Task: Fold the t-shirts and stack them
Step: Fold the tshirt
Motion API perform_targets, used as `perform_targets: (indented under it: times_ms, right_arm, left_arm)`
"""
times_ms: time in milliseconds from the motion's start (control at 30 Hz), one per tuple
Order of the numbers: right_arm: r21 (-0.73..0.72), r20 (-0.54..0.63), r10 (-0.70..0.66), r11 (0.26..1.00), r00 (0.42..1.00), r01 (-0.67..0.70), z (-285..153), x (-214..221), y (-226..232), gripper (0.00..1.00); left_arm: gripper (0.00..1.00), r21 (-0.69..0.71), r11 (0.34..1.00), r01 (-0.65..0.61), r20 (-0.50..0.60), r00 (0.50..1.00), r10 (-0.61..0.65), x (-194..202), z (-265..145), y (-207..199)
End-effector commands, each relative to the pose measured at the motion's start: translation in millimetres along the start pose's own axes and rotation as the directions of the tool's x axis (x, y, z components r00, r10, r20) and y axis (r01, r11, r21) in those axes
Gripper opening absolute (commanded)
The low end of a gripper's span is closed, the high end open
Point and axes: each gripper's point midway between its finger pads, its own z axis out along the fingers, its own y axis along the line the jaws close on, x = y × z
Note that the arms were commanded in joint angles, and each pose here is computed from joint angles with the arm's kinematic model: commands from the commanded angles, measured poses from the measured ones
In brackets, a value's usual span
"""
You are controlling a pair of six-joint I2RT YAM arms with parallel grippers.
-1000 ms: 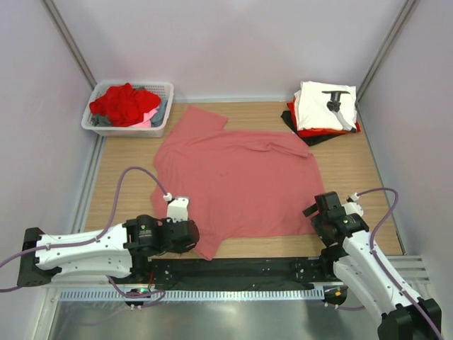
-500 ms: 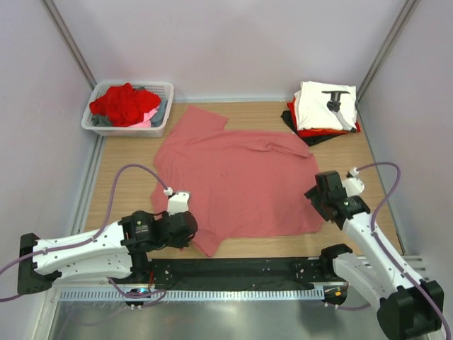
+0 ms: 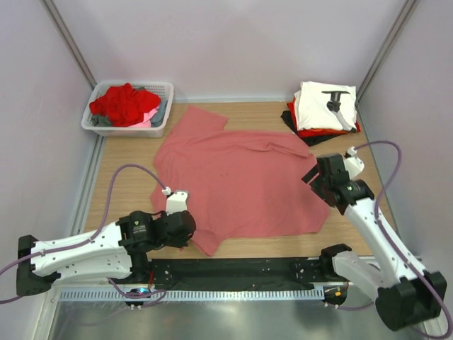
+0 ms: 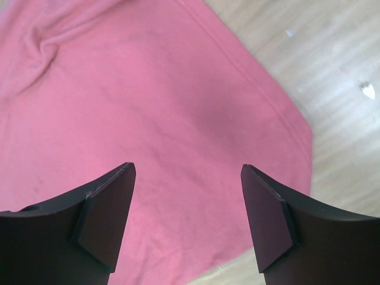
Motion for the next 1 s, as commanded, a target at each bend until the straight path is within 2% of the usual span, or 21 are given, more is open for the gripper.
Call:
perform_targets:
  times_ms: [0,167,367,433,467,533,567,633,700,767,833,867,900,933,967]
  right_arm:
    - [0.082,-0.074,0.088,0.993,0.993,-0.082,-5.2,40.5,-46.8,0.78]
    - [0.145,-0.216,0.098,0.987,0.971,-0.068,15.3,100.3,-81.6,0.79]
    - [0.165,-0.253,0.107,0.984,0.961,-0.066,38.3,124.5,-90.8,0.77]
    - [0.177,-0.246,0.088,0.983,0.965,-0.045,43.1,123.0,-91.7,0.73]
    - [0.168,-0.232,0.082,0.985,0.969,-0.043,43.9,118.0,-87.8,0.62]
    - [0.153,-0.199,0.057,0.988,0.978,-0.026,45.2,107.2,-82.4,0.46]
    - [0.127,-0.175,0.048,0.992,0.983,-0.026,43.5,95.5,-71.5,0.21]
    - [0.106,-0.147,0.004,0.994,0.989,0.012,41.9,81.7,-62.4,0.12]
    - [0.083,-0.145,-0.062,0.994,0.987,0.075,40.1,66.0,-45.3,0.09]
    - [0.078,-0.192,-0.135,0.985,0.972,0.152,46.0,57.9,-25.0,0.05]
    - [0.098,-0.269,-0.252,0.953,0.929,0.287,53.0,59.0,-23.3,0.01]
    - [0.065,-0.274,-0.291,0.945,0.917,0.319,55.7,49.5,-5.6,0.01]
    - [0.093,-0.363,-0.332,0.917,0.87,0.389,71.1,63.0,-11.4,0.01]
    - [0.074,-0.401,-0.389,0.889,0.829,0.452,76.4,64.8,-9.5,0.09]
    - [0.049,-0.413,-0.411,0.881,0.812,0.471,83.2,59.8,5.6,0.19]
  left_arm:
    - [0.0,0.03,1.0,0.006,0.031,0.999,-0.007,-10.8,-3.1,-9.5]
    - [0.0,0.038,0.999,0.001,0.019,1.0,-0.001,-8.5,-2.4,-11.1]
    - [0.0,0.041,0.999,0.001,0.022,1.0,-0.002,-9.2,-3.2,-11.6]
    - [0.0,0.036,0.999,0.003,0.018,1.0,-0.004,-8.1,-2.7,-10.4]
    - [0.0,0.036,0.999,0.002,0.02,1.0,-0.003,-8.7,-3.0,-10.5]
    - [0.0,0.034,0.999,0.005,0.025,1.0,-0.006,-10.0,-3.1,-10.3]
    - [0.0,0.031,1.0,0.001,0.025,1.0,-0.002,-9.7,-2.9,-9.9]
    - [0.0,0.028,1.0,0.001,0.028,1.0,-0.002,-10.4,-2.9,-9.5]
    - [0.0,0.025,1.0,0.002,0.03,1.0,-0.003,-10.4,-2.7,-8.6]
    - [0.0,0.02,1.0,0.009,0.034,0.999,-0.009,-11.5,-2.7,-7.8]
    - [0.0,0.018,1.0,0.014,0.04,0.999,-0.015,-12.2,-3.1,-6.5]
    - [0.0,0.018,1.0,0.017,0.041,0.999,-0.018,-12.1,-3.7,-6.2]
    - [0.0,0.022,1.0,0.021,0.045,0.999,-0.022,-12.8,-4.5,-6.3]
    - [0.0,0.018,0.999,0.027,0.054,0.998,-0.027,-14.7,-4.7,-5.4]
    - [0.0,0.015,1.0,0.027,0.055,0.998,-0.028,-14.6,-4.7,-4.7]
